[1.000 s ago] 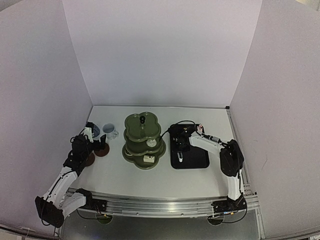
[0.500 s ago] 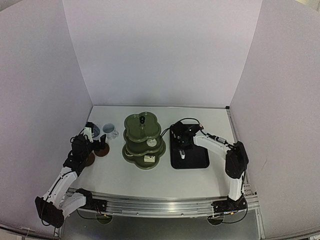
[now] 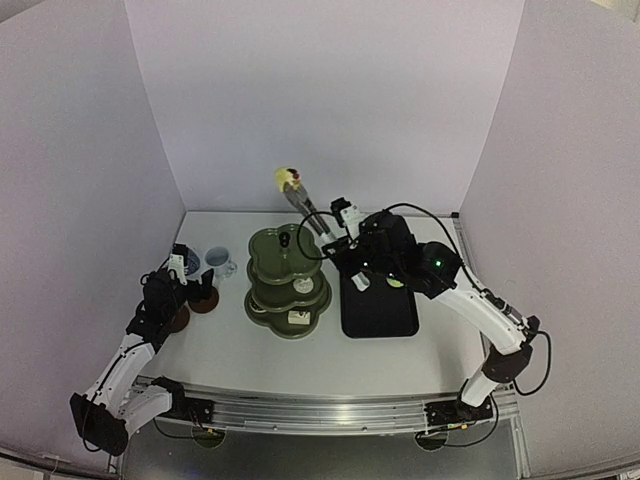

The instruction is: Serve the afternoon tea

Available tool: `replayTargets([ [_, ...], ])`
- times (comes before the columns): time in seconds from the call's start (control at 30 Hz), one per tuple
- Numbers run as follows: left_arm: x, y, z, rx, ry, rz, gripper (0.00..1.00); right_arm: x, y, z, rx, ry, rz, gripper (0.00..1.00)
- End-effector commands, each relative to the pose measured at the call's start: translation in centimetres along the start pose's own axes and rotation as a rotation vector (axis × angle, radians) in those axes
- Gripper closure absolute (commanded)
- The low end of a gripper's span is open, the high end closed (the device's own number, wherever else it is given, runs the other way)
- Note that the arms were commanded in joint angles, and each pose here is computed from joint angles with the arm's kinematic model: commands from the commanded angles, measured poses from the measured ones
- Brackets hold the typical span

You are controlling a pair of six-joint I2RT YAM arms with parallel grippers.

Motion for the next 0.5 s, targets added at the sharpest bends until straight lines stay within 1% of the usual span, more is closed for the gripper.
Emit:
replayTargets([
  [0.0, -0.4, 0.3, 1.9, -0.065, 0.024, -0.030, 0.00, 9.8, -1.1, -1.6, 0.012, 0.296, 0.322, 1.00],
  [0.03, -0.4, 0.3, 2.0, -0.068, 0.027, -0.030, 0.01, 11.0, -1.3, -2.6, 0.034, 0.343, 0.378, 1.00],
  [0.07, -0.4, 0.3, 2.0, -0.068, 0.030, -0.028, 0.00, 12.0, -1.7, -3.8, 0.066, 0.356, 0.424, 1.00],
  [0.17, 0.0, 0.4, 1.9, -0.060, 0.038, -0.005, 0.00, 12.5, -2.5, -6.9, 0.161, 0.332, 0.481, 1.00],
  [0.33, 0.3, 0.3, 1.4, -0.049, 0.043, 0.016, 0.00, 11.1, -2.5, -11.5, 0.308, 0.241, 0.454, 1.00],
  [0.47, 0.2, 0.1, 1.3, -0.045, 0.046, 0.011, 0.01, 9.8, -2.5, -14.7, 0.405, 0.198, 0.411, 1.00],
])
Point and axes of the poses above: each gripper's point midway between its finger pads, its own y axis back along the fingers, its own x axis along the line the jaws close on, z = x × y, the point moved 3 cm from there along y, back along the fingers, and after that the axes turned 1 degree about y, right-handed, at the moved point
